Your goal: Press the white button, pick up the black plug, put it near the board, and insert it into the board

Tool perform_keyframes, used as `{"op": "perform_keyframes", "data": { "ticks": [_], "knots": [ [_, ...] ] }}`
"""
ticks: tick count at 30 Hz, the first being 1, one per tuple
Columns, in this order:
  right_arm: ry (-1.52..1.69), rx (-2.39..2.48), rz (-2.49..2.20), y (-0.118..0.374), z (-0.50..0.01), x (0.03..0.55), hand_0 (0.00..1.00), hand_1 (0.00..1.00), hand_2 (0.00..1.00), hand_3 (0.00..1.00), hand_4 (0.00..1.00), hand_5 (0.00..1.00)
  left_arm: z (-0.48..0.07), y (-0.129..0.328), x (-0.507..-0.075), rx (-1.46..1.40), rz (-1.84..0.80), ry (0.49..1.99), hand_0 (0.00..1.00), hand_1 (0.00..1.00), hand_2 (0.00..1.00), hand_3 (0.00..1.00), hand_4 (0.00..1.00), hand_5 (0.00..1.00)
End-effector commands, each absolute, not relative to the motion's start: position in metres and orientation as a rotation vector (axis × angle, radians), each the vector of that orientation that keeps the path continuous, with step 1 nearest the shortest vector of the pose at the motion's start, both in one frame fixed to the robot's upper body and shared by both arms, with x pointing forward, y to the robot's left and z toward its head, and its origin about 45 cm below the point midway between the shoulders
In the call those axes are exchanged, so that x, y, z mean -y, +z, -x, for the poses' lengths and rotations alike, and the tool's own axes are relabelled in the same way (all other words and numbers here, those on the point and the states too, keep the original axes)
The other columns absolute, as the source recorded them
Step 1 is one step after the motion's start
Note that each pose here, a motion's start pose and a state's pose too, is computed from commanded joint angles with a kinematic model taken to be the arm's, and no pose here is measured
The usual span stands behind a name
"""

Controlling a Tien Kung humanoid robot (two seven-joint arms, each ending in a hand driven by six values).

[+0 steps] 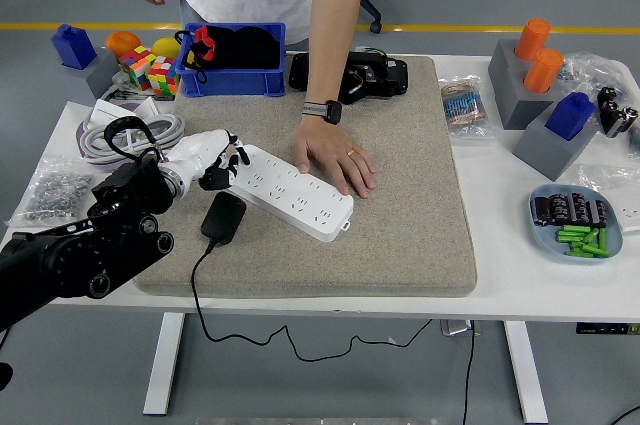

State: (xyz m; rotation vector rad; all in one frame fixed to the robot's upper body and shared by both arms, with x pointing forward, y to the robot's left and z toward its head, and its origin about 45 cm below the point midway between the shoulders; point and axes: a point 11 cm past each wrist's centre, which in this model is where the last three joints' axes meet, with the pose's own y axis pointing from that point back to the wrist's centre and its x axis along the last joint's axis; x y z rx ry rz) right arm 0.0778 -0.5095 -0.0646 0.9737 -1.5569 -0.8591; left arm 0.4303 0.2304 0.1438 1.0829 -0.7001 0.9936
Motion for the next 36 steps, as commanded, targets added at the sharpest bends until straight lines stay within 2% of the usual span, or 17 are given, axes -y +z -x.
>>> {"op": "perform_keyframes", "data": {
  "ticks": [13, 29, 30, 35, 36],
  "knots": [
    [-0.861, 1.555, -0.972, -0.065, -0.077, 0.509, 0.634, 0.639, 0.622, 0.604, 0.677, 0.462, -0.426, 0.138, -0.227, 0.719, -1.099, 0.961, 0.002, 0.002, 0.002, 0.559, 0.134, 0.002],
    [-0.863, 1.557, -0.974, -0.066, -0.077, 0.508, 0.635, 0.639, 0.621, 0.604, 0.677, 0.462, -0.433, 0.189, -0.227, 0.721, -0.917, 1.106, 0.002, 0.002, 0.002, 0.559, 0.138, 0.002],
    [-0.863, 1.557, -0.974, -0.066, -0.077, 0.508, 0.635, 0.639, 0.622, 0.604, 0.677, 0.462, -0.432, 0.192, -0.228, 0.714, -0.901, 1.117, 0.044, 0.002, 0.103, 0.592, 0.167, 0.002],
    [-0.864, 1.557, -0.974, -0.066, -0.076, 0.507, 0.635, 0.639, 0.622, 0.604, 0.677, 0.462, -0.42, 0.197, -0.237, 0.646, -0.87, 1.146, 0.044, 0.002, 0.103, 0.592, 0.167, 0.002],
    [-0.864, 1.557, -0.973, -0.066, -0.076, 0.507, 0.635, 0.639, 0.622, 0.605, 0.677, 0.462, -0.418, 0.197, -0.238, 0.638, -0.869, 1.148, 0.276, 0.415, 0.486, 0.67, 0.704, 0.002]
  ]
}}
